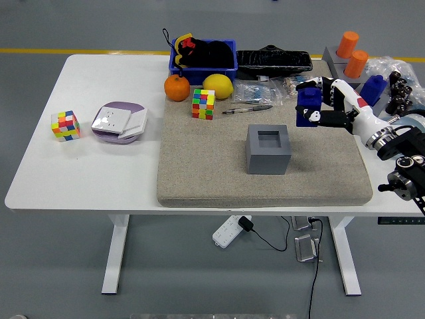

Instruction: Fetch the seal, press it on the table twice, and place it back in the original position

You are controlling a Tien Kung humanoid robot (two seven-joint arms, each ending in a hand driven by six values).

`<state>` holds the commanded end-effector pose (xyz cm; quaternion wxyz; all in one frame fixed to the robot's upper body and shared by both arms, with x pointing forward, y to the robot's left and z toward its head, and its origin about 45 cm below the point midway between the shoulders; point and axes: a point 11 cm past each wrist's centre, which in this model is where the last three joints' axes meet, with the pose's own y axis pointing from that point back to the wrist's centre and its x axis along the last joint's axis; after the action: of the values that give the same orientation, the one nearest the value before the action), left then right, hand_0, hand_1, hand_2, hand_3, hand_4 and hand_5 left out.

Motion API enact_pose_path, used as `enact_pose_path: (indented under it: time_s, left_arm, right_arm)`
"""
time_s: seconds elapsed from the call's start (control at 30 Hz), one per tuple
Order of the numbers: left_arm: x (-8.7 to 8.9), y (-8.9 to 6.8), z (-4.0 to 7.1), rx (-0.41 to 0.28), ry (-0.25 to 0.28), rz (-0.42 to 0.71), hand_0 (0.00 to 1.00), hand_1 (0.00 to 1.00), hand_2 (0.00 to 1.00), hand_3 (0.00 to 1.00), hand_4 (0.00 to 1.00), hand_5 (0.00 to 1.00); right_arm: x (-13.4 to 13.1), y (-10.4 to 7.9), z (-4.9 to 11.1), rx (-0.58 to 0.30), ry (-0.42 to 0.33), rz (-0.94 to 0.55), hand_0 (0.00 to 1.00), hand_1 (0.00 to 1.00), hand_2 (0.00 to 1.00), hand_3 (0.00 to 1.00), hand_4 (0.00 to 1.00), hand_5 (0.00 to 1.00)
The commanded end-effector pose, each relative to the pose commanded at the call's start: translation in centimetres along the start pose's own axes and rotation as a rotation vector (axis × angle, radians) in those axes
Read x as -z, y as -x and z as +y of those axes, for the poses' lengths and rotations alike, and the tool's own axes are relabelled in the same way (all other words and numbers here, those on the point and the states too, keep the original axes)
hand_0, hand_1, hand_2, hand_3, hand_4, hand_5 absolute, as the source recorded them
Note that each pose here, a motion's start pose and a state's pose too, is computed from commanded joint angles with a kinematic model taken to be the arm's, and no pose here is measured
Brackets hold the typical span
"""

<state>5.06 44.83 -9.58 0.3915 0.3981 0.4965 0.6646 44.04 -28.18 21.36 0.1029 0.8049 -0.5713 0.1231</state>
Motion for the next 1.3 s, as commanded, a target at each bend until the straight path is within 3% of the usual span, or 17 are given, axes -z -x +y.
enact_pose_path:
  time_s: [0.27,0.83,1.3]
  left_arm:
    - [0.2,0.0,0.0,0.002,-0.006,-0.007,0.824,0.815,0.787,0.823,0.752,0.419]
    - [0.6,0.0,0.0,0.001,-0.016,-0.020,0.824,0.815,0.788,0.824,0.753,0.419]
    - [0.8,0.1,0.0,0.003,-0.019,-0.019,0.824,0.815,0.786,0.824,0.753,0.420]
  right_arm:
    - [-2.5,-1.3,1.2,-0.054,0.049,-0.002,0.693,0.555,0.565,0.597,0.622,0.002]
    - [-7.7,0.8,3.2,-0.084,0.159,-0.057,0.693,0.550,0.555,0.579,0.620,0.002]
    - [-9.4,1.5,4.1,-0.076,0.208,-0.059,0.694,0.549,0.553,0.575,0.622,0.002]
